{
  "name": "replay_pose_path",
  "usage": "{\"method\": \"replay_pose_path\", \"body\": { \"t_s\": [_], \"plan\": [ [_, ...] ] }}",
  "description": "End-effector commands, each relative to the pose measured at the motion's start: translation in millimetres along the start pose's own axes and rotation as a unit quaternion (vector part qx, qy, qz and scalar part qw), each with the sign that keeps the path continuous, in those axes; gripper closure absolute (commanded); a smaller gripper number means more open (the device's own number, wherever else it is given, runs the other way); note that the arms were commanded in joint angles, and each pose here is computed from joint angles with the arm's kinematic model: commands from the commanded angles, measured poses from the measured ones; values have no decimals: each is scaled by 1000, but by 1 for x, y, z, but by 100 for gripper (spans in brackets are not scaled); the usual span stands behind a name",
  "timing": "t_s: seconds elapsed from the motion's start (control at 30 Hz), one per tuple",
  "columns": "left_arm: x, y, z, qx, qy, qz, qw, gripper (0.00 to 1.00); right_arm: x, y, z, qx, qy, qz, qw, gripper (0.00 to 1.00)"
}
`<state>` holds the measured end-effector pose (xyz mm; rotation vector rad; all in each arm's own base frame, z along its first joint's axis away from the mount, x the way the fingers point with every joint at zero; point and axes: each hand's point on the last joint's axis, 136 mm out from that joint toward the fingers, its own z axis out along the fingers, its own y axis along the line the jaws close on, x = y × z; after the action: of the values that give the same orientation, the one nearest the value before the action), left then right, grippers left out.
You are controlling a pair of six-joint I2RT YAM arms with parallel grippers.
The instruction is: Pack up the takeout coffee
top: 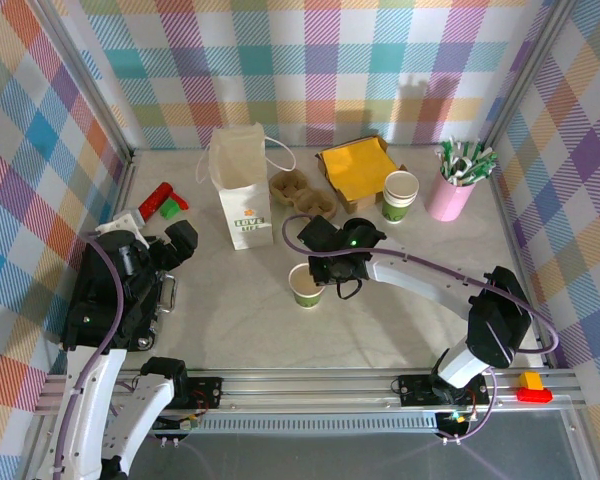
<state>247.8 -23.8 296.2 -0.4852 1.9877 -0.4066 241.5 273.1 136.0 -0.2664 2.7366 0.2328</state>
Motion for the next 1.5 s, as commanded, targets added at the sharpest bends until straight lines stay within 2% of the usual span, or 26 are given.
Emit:
{"method": "replay_pose_path", "body": {
  "t_s": [0.0, 0.13, 0.37, 0.53, 0.73, 1.2, 1.47],
  "plan": [
    [-8, -12, -13, 23, -6, 3, 1000, 0, -13, 0, -19, 10, -23, -7, 1000, 66],
    [-13, -17, -19, 33, -11, 4, 999, 0, -29, -6, -36, 30, -48, -16, 998, 57],
    [-17, -23, -29, 45, -15, 4, 999, 0, -70, -39, -45, 74, -79, 10, 994, 54],
    [-14, -22, -31, 47, -16, 3, 999, 0, -100, -72, -21, 106, -74, 44, 991, 53],
    [-10, -23, -29, 53, -10, 0, 999, 0, -123, -89, 13, 113, -55, 67, 990, 50],
    [-6, -25, -29, 66, -7, -8, 998, 0, -132, -97, 81, 130, 9, 74, 989, 45],
    [-7, -25, -27, 66, -5, -8, 998, 0, -125, -102, 96, 137, 25, 79, 987, 51]
  ]
}}
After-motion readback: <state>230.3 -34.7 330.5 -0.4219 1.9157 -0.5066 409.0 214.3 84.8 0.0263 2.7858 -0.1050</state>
